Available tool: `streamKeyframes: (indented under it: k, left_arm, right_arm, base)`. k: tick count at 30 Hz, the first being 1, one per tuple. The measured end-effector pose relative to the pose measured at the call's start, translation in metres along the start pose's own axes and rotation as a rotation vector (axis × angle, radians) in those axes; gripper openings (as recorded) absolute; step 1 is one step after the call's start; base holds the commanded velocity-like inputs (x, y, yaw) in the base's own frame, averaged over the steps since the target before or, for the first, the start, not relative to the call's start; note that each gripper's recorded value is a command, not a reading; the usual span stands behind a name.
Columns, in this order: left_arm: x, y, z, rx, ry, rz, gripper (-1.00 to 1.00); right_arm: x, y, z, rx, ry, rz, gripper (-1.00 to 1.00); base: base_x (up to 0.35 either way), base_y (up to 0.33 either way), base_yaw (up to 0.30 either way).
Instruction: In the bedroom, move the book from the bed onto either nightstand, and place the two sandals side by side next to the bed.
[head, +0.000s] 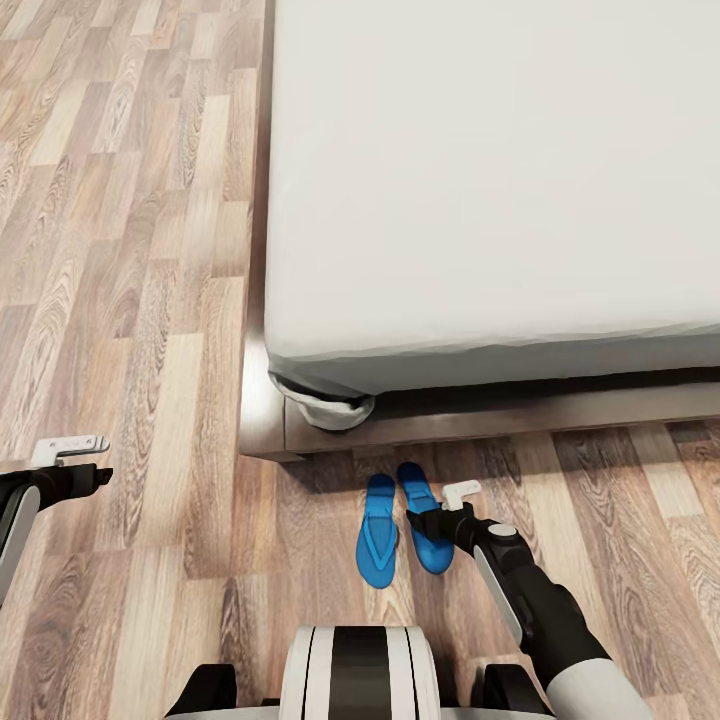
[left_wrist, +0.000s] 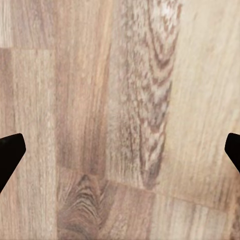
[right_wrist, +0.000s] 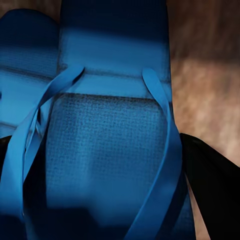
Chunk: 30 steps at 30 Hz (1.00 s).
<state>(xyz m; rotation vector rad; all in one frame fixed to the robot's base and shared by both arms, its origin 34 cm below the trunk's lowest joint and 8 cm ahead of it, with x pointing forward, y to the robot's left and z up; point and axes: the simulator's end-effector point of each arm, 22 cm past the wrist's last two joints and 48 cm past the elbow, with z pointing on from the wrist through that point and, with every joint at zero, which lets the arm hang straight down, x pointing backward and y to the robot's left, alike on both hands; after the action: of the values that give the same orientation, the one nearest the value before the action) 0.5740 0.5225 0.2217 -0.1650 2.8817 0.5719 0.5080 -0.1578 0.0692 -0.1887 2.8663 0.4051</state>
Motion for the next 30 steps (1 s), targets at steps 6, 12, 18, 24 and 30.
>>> streamKeyframes:
  k: [6,12,18,24,30]
  left_arm:
    - [0.0,0.0,0.0,0.0,0.0,0.0,1.0]
    - [0.0,0.0,0.0,0.0,0.0,0.0,1.0]
    - [0.0,0.0,0.0,0.0,0.0,0.0,1.0]
    - [0.0,0.0,0.0,0.0,0.0,0.0,1.0]
    - [0.0,0.0,0.0,0.0,0.0,0.0,1.0]
  right_arm:
    - [0.031,-0.008,0.006,0.023,0.068,-0.005,1.0]
    - [0.031,-0.009,0.006,0.024,0.068,-0.006,1.0]
    - [0.031,-0.01,0.006,0.024,0.067,-0.006,1.0]
    - [0.031,-0.01,0.006,0.024,0.067,-0.006,1.0]
    - [0.031,-0.01,0.006,0.024,0.067,-0.006,1.0]
  base:
    - [0.0,0.0,0.0]
    - [0.0,0.0,0.0]
    - [0.0,0.0,0.0]
    - [0.0,0.0,0.0]
    - [0.0,0.0,0.0]
